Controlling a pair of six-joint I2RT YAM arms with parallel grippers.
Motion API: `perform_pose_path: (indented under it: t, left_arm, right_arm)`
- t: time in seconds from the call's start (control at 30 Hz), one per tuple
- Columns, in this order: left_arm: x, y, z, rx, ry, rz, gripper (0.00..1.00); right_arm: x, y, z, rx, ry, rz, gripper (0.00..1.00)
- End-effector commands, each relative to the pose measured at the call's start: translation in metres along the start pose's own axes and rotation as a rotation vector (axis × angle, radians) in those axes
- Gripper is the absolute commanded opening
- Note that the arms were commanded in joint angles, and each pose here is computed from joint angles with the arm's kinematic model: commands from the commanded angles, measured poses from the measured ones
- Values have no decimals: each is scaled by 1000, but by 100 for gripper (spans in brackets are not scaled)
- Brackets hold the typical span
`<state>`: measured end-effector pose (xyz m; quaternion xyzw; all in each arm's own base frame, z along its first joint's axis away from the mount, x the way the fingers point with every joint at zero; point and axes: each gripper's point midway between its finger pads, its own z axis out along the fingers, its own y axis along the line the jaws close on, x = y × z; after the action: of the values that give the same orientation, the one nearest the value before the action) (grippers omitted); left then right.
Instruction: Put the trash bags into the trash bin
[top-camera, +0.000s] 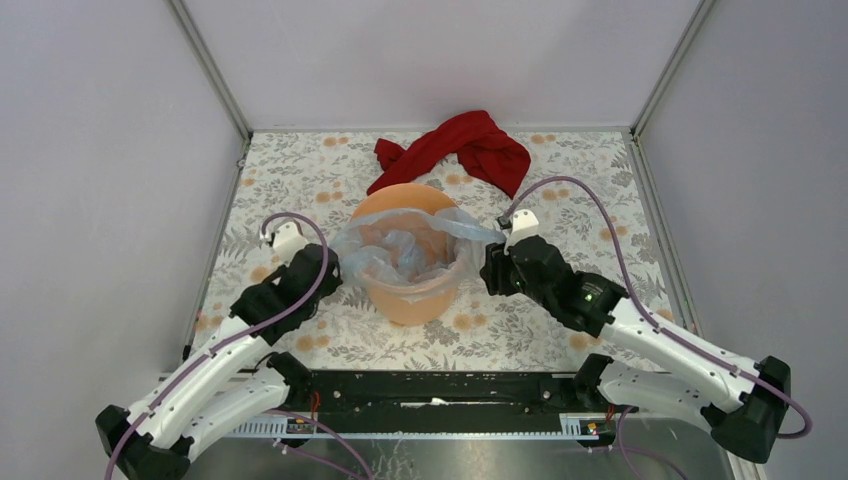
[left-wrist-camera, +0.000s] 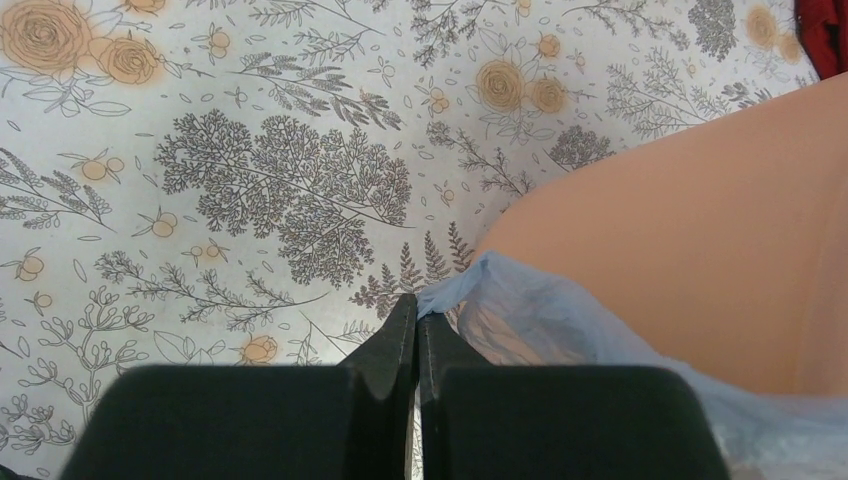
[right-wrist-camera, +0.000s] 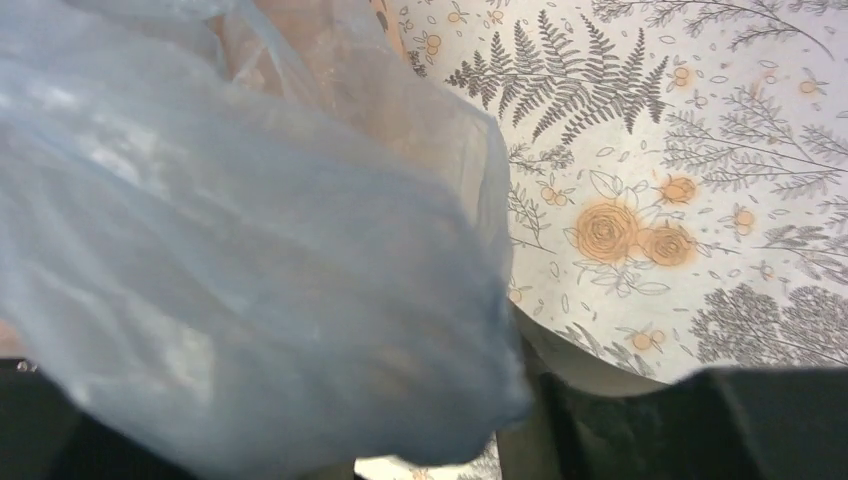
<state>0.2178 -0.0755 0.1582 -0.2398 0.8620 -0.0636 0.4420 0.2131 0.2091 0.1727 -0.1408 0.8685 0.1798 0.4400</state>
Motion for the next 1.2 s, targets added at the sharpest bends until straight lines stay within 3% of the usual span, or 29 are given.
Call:
perform_pose_path:
  t: [0.0, 0.17, 0.37, 0.63, 0.83, 0.9, 1.03, 1.17]
  left_arm:
    - [-3, -10, 2, 51, -22, -25, 0]
    - [-10, -13, -7, 73, -24, -51, 0]
    - [-14, -20, -11, 116, -37, -77, 0]
    - [-15, -17, -12, 114, -37, -12, 2]
    - [-10, -17, -14, 117, -1, 28, 3]
    - [-8, -17, -15, 118, 7, 31, 3]
    - [-7, -11, -16, 88, 14, 8, 4]
    - [-4, -1, -14, 45, 8, -36, 4]
  right_arm:
    - [-20, -3, -31, 10, 13, -41, 56]
    - [-37, -15, -53, 73, 59, -152, 70]
    - [-105, 11, -82, -47, -91, -277, 80]
    - [-134, 65, -33, -222, -62, -529, 83]
    - [-132, 112, -7, -415, -3, -517, 67]
    - [-135, 107, 2, -370, -16, -503, 65]
    - [-156, 83, 9, -204, -128, -423, 51]
    - [-164, 84, 8, -221, -183, -375, 45]
